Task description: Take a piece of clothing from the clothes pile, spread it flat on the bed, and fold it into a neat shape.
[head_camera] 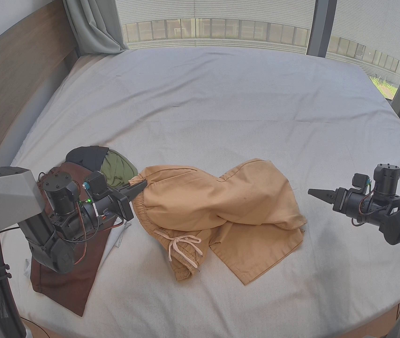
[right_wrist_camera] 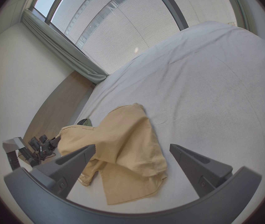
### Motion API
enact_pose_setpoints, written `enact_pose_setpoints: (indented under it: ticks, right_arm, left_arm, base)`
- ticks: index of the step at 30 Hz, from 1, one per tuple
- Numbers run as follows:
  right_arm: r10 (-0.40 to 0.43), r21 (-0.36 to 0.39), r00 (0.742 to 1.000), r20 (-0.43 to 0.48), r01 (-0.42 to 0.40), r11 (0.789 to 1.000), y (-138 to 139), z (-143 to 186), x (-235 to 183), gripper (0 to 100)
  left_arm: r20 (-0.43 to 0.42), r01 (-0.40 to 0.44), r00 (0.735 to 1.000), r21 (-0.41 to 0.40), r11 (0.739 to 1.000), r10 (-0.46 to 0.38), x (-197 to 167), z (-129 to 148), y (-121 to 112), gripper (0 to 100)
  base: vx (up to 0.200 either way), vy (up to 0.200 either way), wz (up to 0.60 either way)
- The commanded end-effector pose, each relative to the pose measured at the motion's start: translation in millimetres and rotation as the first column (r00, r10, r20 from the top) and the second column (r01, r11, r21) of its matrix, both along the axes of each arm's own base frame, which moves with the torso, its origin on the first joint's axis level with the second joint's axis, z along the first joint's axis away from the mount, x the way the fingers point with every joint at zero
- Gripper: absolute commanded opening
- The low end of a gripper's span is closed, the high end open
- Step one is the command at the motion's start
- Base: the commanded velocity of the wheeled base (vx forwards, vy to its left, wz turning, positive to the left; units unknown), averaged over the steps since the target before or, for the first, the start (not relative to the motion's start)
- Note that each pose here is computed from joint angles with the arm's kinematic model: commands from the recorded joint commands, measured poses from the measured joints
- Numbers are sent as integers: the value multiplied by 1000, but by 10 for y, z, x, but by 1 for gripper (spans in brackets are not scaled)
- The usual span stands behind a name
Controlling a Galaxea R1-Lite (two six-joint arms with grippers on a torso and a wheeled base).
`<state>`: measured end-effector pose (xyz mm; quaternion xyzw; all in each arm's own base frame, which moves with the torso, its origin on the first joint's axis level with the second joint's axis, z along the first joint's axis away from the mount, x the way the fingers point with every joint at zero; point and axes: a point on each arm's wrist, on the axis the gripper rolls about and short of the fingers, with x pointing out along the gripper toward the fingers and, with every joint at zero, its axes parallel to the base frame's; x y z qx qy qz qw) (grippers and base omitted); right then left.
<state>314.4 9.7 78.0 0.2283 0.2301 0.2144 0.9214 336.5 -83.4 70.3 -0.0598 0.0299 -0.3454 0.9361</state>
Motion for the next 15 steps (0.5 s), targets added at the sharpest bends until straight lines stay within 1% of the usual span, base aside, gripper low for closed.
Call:
enact_pose_setpoints:
  ticks: [1, 4, 5, 7, 15]
  right_arm:
    - [-18, -2, 999, -51, 18, 1000, 8, -299, 126, 100]
    - [-27, 31, 997, -66, 29, 999, 23, -353, 184, 100]
    - [-27, 31, 997, -66, 29, 999, 23, -353, 184, 100]
    - [-25, 60, 997, -80, 30, 998, 79, -374, 218, 100]
    - [-26, 59, 993, -115, 33, 998, 95, -525, 273, 100]
  left_arm:
    - [1, 1, 1000, -1, 1000, -1, 1, -1, -4, 0]
    - [2, 1, 1000, -1, 1000, -1, 4, 2, -5, 0]
    - [2, 1, 1000, -1, 1000, -1, 4, 2, -5, 0]
    - [2, 1, 1000, -1, 1000, -1, 4, 2, -5, 0]
    - [4, 2, 1000, -1, 1000, -2, -2, 10, -9, 0]
  base:
    - [0, 0, 0]
    - [0, 0, 0]
    - [0, 0, 0]
    - [0, 0, 0]
    - [0, 0, 0]
